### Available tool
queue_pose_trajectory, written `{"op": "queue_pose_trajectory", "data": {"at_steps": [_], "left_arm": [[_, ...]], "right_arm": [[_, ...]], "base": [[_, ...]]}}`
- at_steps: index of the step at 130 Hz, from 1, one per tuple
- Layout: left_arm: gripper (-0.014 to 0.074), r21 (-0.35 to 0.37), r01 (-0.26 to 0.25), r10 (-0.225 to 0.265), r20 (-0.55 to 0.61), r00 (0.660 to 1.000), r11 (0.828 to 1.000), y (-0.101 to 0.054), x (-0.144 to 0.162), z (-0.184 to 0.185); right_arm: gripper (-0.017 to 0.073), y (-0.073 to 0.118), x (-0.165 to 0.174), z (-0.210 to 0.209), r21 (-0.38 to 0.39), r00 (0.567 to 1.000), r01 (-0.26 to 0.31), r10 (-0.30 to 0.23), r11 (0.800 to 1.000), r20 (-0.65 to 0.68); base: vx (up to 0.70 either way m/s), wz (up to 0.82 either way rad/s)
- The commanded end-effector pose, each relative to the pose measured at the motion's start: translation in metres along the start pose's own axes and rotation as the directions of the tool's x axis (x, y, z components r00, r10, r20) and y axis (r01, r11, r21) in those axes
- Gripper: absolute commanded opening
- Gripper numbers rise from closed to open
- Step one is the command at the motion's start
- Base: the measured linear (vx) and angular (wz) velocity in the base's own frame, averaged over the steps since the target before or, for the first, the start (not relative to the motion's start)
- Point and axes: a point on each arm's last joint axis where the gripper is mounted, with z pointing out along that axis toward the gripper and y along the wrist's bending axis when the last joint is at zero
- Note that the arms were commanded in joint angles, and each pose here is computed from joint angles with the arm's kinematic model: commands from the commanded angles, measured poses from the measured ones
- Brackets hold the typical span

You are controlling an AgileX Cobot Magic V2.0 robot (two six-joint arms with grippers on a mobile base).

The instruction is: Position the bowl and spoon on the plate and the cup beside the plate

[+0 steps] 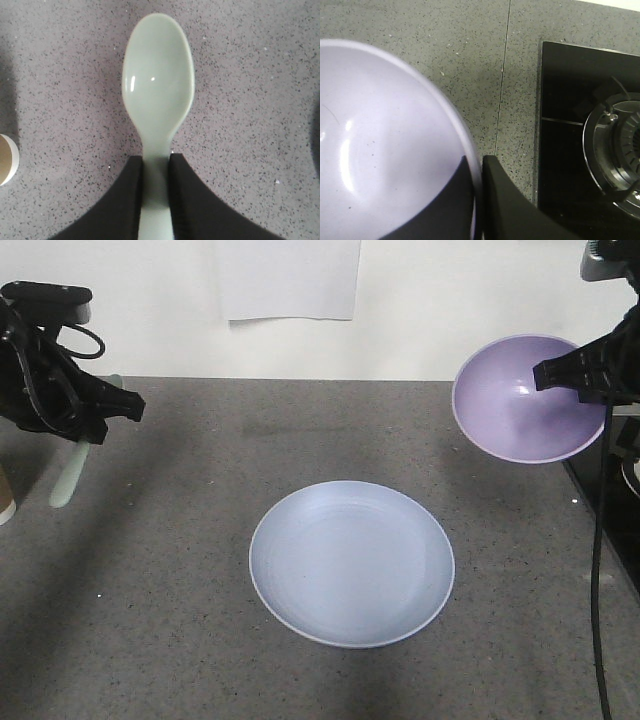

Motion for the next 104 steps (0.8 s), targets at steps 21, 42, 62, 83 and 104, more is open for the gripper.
{"op": "queue_pose_trajectory", "data": {"at_steps": [21,42,62,83,104], "left_arm": [[-0.0008,0.011,0.006,-0.007,0.112,0.994,1.0,-0.0008,-0.0057,-0.0274],[-0.0008,0.011,0.006,-0.007,0.112,0.994,1.0,-0.0008,-0.0057,-0.0274],[-0.0008,0.011,0.006,-0.007,0.112,0.994,1.0,-0.0008,-0.0057,-0.0274],[-0.0008,0.011,0.006,-0.007,0.112,0.994,1.0,-0.0008,-0.0057,-0.0274],[-0.0008,0.011,0.006,-0.007,0.112,0.994,1.0,-0.0008,-0.0057,-0.0274]], "right_arm": [[-0.0001,-0.0036,-0.0104,-0.0214,0.011,0.993,0.0,-0.001,1.0,0.118],[-0.0001,-0.0036,-0.0104,-0.0214,0.011,0.993,0.0,-0.001,1.0,0.118],[-0.0001,-0.0036,-0.0104,-0.0214,0.011,0.993,0.0,-0.001,1.0,0.118],[-0.0001,-0.0036,-0.0104,-0.0214,0.011,0.993,0.0,-0.001,1.0,0.118],[-0.0001,-0.0036,-0.0104,-0.0214,0.011,0.993,0.0,-0.001,1.0,0.118]], "base": [[0.05,0.02],[0.05,0.02],[0.05,0.02],[0.01,0.0],[0.0,0.0]]}}
